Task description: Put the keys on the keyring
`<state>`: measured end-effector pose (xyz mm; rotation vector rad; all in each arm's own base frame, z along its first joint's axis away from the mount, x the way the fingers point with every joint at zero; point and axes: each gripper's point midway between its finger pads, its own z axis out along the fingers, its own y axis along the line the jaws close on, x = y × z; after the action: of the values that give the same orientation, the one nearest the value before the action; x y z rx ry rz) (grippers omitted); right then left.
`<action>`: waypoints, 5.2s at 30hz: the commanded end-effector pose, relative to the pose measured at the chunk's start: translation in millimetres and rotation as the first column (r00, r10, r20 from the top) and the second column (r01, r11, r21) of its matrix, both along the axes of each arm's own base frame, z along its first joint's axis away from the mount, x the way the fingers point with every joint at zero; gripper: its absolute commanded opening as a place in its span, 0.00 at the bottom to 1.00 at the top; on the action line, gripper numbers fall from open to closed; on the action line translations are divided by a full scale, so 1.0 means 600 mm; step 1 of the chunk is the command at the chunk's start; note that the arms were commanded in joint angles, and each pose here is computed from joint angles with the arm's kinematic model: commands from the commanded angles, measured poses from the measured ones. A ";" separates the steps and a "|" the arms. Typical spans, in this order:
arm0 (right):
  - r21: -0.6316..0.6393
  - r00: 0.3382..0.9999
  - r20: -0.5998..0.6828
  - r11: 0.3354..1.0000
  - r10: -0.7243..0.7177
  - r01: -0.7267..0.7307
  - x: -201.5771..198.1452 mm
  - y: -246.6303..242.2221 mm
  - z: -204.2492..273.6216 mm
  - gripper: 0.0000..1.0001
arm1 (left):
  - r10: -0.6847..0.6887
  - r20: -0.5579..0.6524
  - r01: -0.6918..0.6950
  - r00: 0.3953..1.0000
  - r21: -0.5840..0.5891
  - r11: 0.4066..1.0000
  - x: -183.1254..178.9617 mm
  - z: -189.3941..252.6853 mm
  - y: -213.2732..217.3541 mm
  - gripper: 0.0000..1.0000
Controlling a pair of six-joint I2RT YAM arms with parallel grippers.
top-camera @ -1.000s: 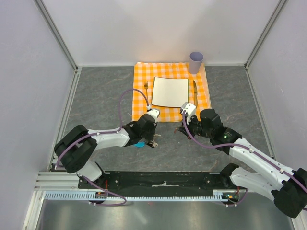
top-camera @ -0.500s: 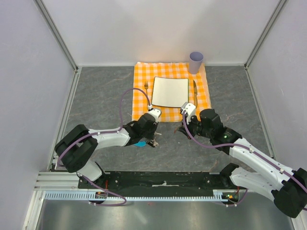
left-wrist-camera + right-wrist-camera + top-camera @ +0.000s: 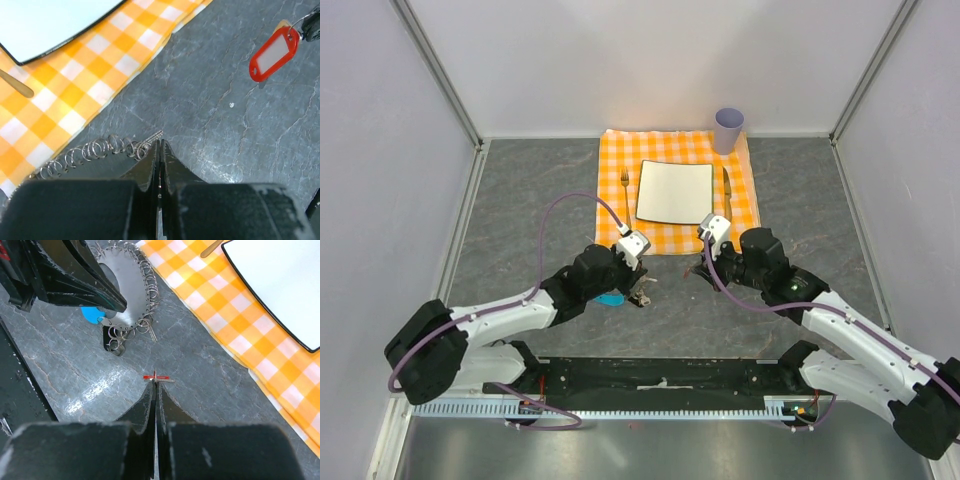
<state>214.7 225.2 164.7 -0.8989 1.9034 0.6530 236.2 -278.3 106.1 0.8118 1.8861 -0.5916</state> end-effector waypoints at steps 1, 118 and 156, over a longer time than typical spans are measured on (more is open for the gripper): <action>0.039 0.997 0.070 0.999 0.013 -0.016 0.004 0.006 0.055 0.00 | 0.003 0.111 -0.003 0.994 -0.006 1.000 0.016 0.030 0.002 0.02; 0.020 0.984 0.151 0.995 0.092 -0.097 -0.028 -0.010 0.088 0.00 | -0.169 0.123 0.155 0.978 0.111 0.982 0.050 0.059 -0.033 0.02; 0.025 0.981 0.189 0.999 -0.047 0.043 -0.004 -0.039 0.091 0.00 | -0.259 -0.212 0.322 0.942 0.366 0.873 0.000 -0.116 -0.094 0.19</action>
<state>208.4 200.1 209.6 -0.9036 1.7774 0.5361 231.7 -340.1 23.3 1.4359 2.0884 -0.5021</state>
